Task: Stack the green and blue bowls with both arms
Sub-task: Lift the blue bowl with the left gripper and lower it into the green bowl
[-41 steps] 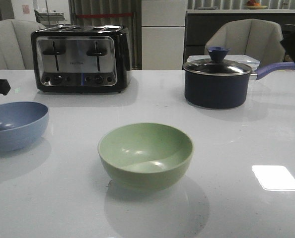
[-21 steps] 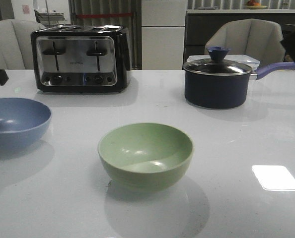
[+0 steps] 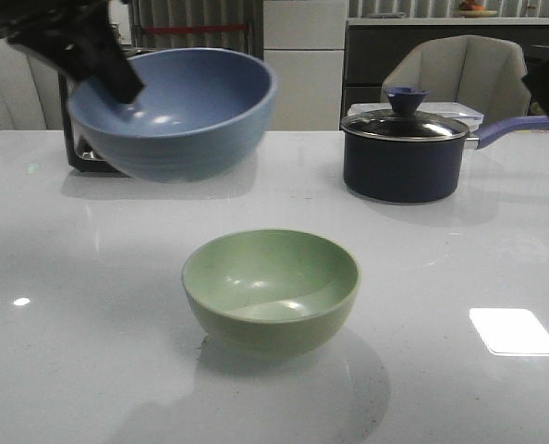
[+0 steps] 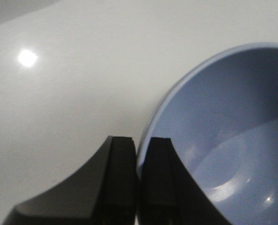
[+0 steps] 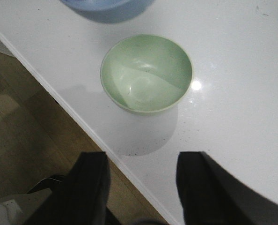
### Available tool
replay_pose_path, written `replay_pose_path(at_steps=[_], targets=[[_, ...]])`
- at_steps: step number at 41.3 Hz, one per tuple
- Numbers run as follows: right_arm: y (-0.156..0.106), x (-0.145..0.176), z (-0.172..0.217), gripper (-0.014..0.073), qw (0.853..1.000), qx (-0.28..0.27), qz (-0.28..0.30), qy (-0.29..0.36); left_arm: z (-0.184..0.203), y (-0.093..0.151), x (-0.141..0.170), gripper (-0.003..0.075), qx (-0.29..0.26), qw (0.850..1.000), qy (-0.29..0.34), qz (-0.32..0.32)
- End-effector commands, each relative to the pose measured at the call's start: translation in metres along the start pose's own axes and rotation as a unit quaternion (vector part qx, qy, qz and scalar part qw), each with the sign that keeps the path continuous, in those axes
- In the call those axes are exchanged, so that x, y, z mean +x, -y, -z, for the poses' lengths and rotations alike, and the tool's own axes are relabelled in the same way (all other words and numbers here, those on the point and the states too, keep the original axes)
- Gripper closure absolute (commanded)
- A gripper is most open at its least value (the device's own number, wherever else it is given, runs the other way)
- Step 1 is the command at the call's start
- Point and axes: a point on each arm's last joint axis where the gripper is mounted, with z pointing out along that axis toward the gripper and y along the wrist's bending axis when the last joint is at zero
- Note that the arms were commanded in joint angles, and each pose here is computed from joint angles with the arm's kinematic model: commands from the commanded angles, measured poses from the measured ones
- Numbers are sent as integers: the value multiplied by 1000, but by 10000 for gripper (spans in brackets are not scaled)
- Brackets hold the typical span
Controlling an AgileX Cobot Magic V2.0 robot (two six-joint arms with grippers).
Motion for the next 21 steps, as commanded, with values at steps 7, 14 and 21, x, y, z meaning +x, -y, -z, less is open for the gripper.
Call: replay_pose_path(at_steps=[7, 14, 21], targets=[[0, -12, 7, 149, 999, 7, 7, 44, -18, 48, -23, 624, 48, 997, 19, -51], [0, -12, 7, 149, 999, 7, 7, 44, -53, 47, -19, 624, 49, 997, -18, -47], [0, -12, 7, 149, 999, 7, 7, 44, -82, 41, -16, 624, 41, 998, -32, -41]])
